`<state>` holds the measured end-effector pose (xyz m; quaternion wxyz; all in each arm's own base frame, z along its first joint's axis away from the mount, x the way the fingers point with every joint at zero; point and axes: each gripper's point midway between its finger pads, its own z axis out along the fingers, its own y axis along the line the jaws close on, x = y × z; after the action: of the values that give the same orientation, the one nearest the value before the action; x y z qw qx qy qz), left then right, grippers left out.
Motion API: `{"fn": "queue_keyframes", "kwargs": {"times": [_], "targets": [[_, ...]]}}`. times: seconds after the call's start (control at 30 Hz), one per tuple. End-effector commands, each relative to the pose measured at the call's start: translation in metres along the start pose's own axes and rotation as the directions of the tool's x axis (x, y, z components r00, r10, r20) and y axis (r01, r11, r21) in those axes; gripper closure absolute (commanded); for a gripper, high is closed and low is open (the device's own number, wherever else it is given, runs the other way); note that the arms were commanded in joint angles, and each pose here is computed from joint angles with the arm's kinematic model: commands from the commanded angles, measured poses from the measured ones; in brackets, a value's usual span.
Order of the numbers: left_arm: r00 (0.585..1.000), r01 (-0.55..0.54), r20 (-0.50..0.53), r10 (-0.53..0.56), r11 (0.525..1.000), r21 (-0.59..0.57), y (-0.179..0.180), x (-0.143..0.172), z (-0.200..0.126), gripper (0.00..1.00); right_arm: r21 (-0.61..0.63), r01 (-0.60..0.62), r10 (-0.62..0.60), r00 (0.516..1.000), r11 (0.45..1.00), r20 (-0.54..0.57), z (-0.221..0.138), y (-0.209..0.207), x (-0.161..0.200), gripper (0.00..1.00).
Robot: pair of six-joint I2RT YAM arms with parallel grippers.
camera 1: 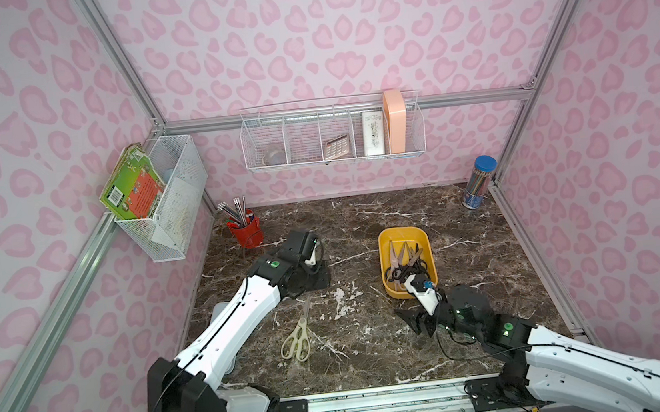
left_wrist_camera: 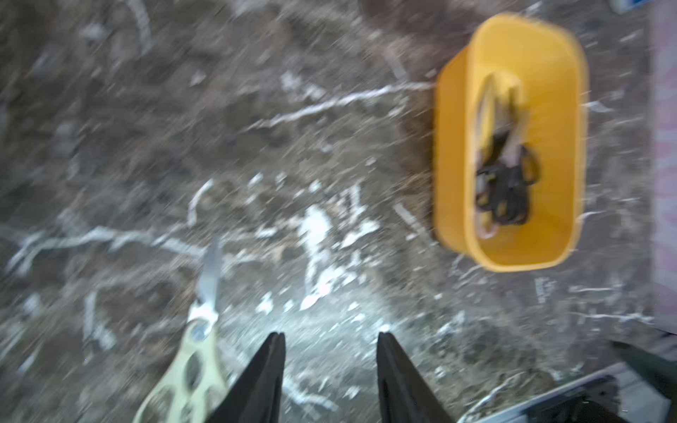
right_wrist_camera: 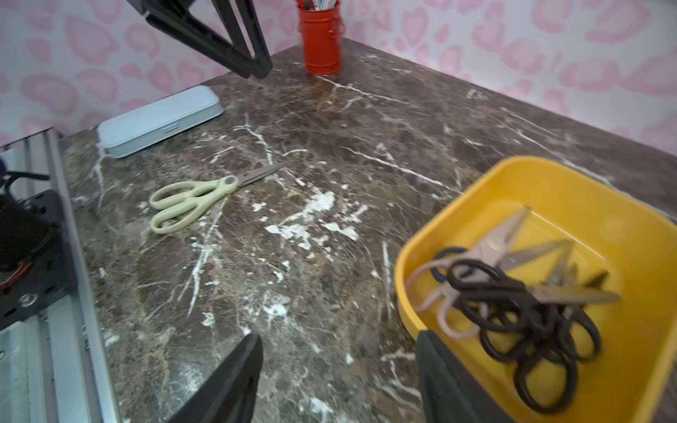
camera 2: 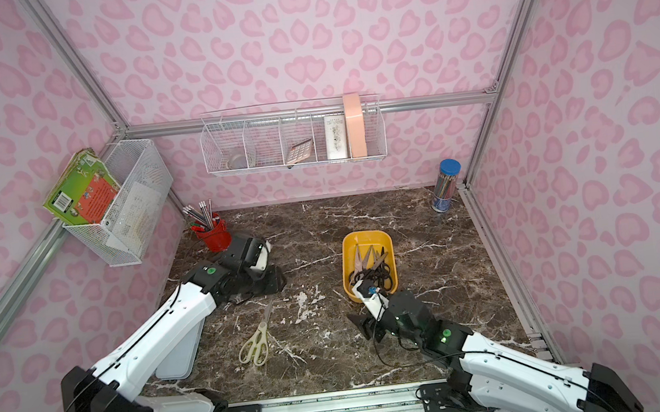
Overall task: Put the scissors into the storage box
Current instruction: Pick up the scissors from the center of the board.
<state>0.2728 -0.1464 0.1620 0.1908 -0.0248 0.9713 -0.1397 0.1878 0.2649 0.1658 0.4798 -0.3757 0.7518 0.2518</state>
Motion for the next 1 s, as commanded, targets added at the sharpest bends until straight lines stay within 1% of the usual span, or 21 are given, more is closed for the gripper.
{"fn": "queue_keyframes", "kwargs": {"times": [0.0,0.07,0.1,0.17,0.23,0.27,0.33,0.4,0.47,0.57,0.67,0.73,0.87,0.97], "targets": [[0.978,0.02,-0.204,-0.048,0.99,-0.138,0.058,0.064,-0.002,0.54,-0.048,0.076,-0.076,0.997,0.996,0.006,0.019,0.016,-0.02,0.31],[0.962,0.055,-0.256,-0.096,0.985,-0.161,0.07,0.089,0.0,0.54,-0.051,0.061,-0.061,0.998,0.997,0.005,0.031,0.02,-0.027,0.31],[0.959,0.059,-0.265,-0.101,0.985,-0.162,0.072,0.097,0.002,0.54,-0.069,0.061,-0.06,0.998,0.996,0.018,0.035,0.026,-0.031,0.31],[0.965,0.055,-0.243,-0.102,0.98,-0.191,0.073,0.094,-0.003,0.54,-0.095,0.07,-0.066,0.997,0.993,0.04,0.041,0.036,-0.036,0.31],[0.96,0.088,-0.235,-0.151,0.962,-0.257,0.086,0.093,-0.005,0.53,-0.119,0.067,-0.063,0.997,0.991,0.043,0.046,0.044,-0.036,0.31],[0.956,0.094,-0.244,-0.164,0.957,-0.274,0.09,0.094,-0.002,0.51,-0.128,0.066,-0.062,0.997,0.99,0.036,0.049,0.047,-0.035,0.31],[0.941,0.095,-0.285,-0.183,0.95,-0.297,0.093,0.099,0.004,0.5,-0.129,0.074,-0.072,0.997,0.989,0.018,0.051,0.052,-0.031,0.31],[0.924,0.099,-0.328,-0.198,0.951,-0.294,0.091,0.103,0.013,0.47,-0.119,0.086,-0.087,0.996,0.989,0.002,0.051,0.052,-0.026,0.31],[0.905,0.104,-0.365,-0.22,0.945,-0.311,0.092,0.106,0.021,0.47,-0.098,0.087,-0.088,0.996,0.991,-0.006,0.05,0.049,-0.021,0.31],[0.889,0.121,-0.395,-0.234,0.949,-0.29,0.088,0.11,0.039,0.46,-0.068,0.09,-0.091,0.996,0.994,-0.008,0.045,0.042,-0.017,0.31],[0.866,0.125,-0.427,-0.261,0.939,-0.32,0.094,0.118,0.052,0.45,-0.054,0.097,-0.098,0.995,0.994,-0.011,0.041,0.039,-0.015,0.31],[0.861,0.124,-0.434,-0.267,0.936,-0.328,0.096,0.121,0.058,0.45,-0.04,0.098,-0.098,0.995,0.994,-0.016,0.039,0.036,-0.014,0.31],[0.847,0.143,-0.454,-0.278,0.94,-0.309,0.094,0.128,0.07,0.46,-0.02,0.096,-0.096,0.995,0.995,-0.003,0.033,0.032,-0.014,0.31],[0.845,0.125,-0.456,-0.279,0.932,-0.339,0.102,0.132,0.074,0.46,0.002,0.091,-0.091,0.996,0.996,0.005,0.031,0.028,-0.013,0.3]]}}
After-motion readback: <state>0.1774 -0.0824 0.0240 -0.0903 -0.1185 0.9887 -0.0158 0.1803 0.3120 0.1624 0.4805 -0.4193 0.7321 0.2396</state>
